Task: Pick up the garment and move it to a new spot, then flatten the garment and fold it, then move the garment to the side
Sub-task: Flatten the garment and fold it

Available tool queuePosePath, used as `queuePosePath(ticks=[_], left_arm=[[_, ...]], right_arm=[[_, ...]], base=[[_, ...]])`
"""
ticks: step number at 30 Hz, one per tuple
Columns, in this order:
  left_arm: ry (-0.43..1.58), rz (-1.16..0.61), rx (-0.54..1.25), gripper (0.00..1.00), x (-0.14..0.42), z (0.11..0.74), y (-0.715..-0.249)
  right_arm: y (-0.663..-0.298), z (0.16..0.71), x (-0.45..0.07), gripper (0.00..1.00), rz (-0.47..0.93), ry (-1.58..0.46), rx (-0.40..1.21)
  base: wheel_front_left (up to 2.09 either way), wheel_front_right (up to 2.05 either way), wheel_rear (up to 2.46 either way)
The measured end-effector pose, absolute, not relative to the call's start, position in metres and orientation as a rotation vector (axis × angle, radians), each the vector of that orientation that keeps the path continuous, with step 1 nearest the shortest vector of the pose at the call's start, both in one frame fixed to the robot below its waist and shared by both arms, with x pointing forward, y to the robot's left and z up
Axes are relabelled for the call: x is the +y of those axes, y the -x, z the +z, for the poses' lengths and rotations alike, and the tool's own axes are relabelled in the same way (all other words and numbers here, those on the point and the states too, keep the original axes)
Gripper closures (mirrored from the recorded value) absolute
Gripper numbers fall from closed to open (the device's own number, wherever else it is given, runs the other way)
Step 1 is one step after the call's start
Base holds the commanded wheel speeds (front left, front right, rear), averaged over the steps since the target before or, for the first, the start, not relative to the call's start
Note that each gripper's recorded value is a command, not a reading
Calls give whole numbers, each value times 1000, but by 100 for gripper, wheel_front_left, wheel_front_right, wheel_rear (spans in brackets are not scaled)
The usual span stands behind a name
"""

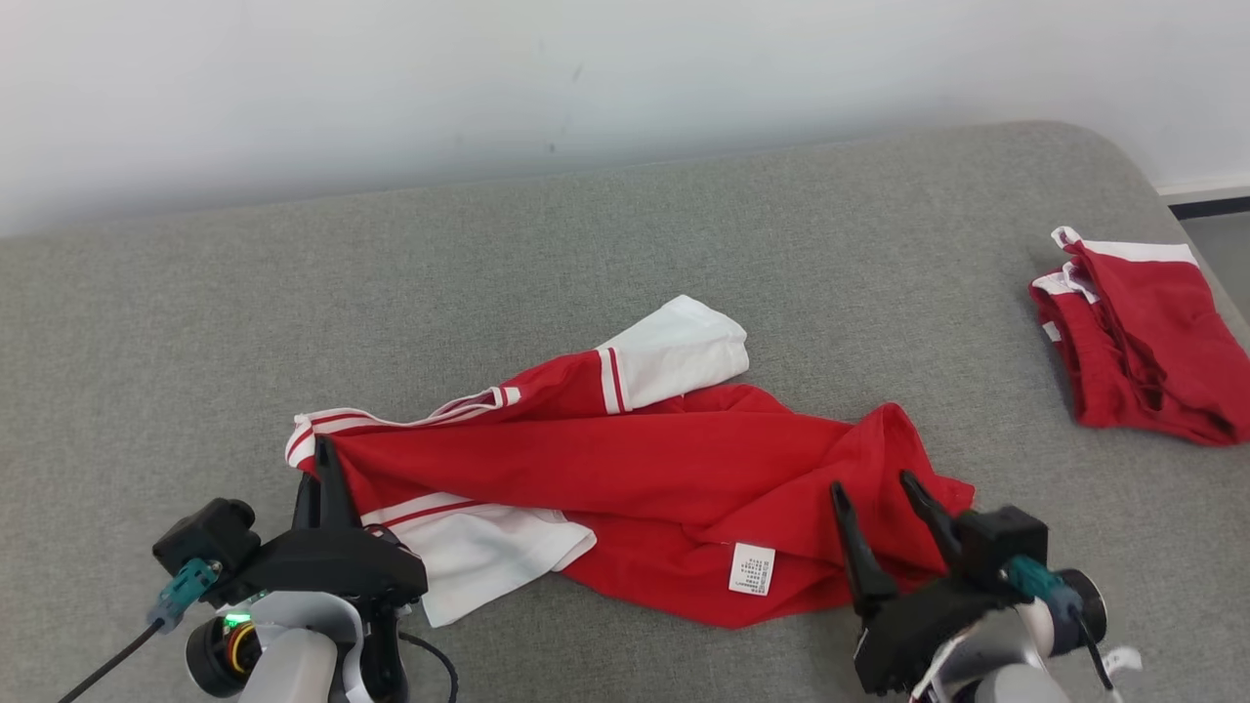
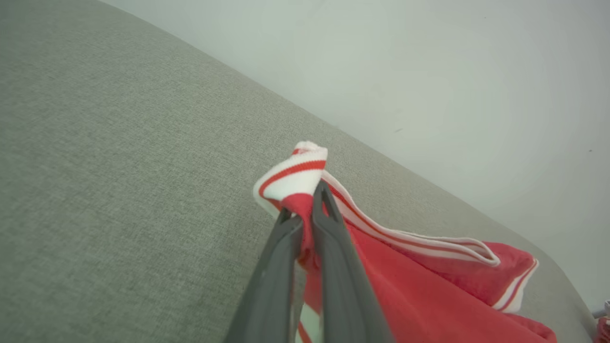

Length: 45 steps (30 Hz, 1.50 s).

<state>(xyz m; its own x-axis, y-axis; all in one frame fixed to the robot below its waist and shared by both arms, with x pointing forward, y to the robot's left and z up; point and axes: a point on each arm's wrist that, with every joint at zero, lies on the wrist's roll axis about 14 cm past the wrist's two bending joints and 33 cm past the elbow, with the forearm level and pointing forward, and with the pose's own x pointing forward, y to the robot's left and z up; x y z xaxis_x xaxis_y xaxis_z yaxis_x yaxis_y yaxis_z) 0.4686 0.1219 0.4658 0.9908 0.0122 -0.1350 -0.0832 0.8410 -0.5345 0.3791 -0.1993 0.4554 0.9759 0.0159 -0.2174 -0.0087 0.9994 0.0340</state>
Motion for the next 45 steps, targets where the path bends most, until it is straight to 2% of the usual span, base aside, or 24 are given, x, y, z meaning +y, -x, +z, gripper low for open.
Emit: queuePosePath(ticks=[6, 7, 8, 9, 16, 17, 18, 19, 20, 27, 32, 45], left_arm=[[570, 39, 136, 100, 118, 464, -468], [573, 41, 137, 100, 119, 464, -468], [574, 43, 137, 100, 120, 464, -468], [576, 45, 137, 100, 120, 463, -467], [583, 76, 118, 100, 132, 467, -466], [582, 87, 111, 69, 135, 469, -467], [577, 93, 100, 15, 139, 471, -467], [576, 102, 91, 0, 143, 473, -468], [570, 111, 86, 0, 146, 473, -468], [513, 153, 44, 0, 169, 480, -469], [455, 155, 14, 0, 182, 485, -461], [335, 6, 103, 0, 148, 453, -398]], right_arm=[[-383, 431, -198, 2, 17, -54, 397], [-385, 433, -196, 44, 22, -64, 391], [-388, 436, -195, 79, 27, -67, 377], [-391, 441, -193, 100, 34, -69, 363], [-405, 475, -212, 100, -22, -73, 214], [-406, 480, -219, 100, -43, -74, 193], [-408, 484, -224, 85, -57, -69, 180], [-411, 488, -228, 56, -67, -60, 169], [-414, 494, -234, 0, -83, -60, 146], [-445, 534, -249, 0, -113, -2, 17], [-452, 541, -246, 0, -110, -10, -15], [-395, 490, -248, 0, -131, -92, 148]], base=[[0, 0, 0], [0, 0, 0], [0, 0, 0], [0, 0, 0], [0, 0, 0], [0, 0, 0], [0, 0, 0], [0, 0, 0], [0, 0, 0], [0, 0, 0], [0, 0, 0], [0, 0, 0]])
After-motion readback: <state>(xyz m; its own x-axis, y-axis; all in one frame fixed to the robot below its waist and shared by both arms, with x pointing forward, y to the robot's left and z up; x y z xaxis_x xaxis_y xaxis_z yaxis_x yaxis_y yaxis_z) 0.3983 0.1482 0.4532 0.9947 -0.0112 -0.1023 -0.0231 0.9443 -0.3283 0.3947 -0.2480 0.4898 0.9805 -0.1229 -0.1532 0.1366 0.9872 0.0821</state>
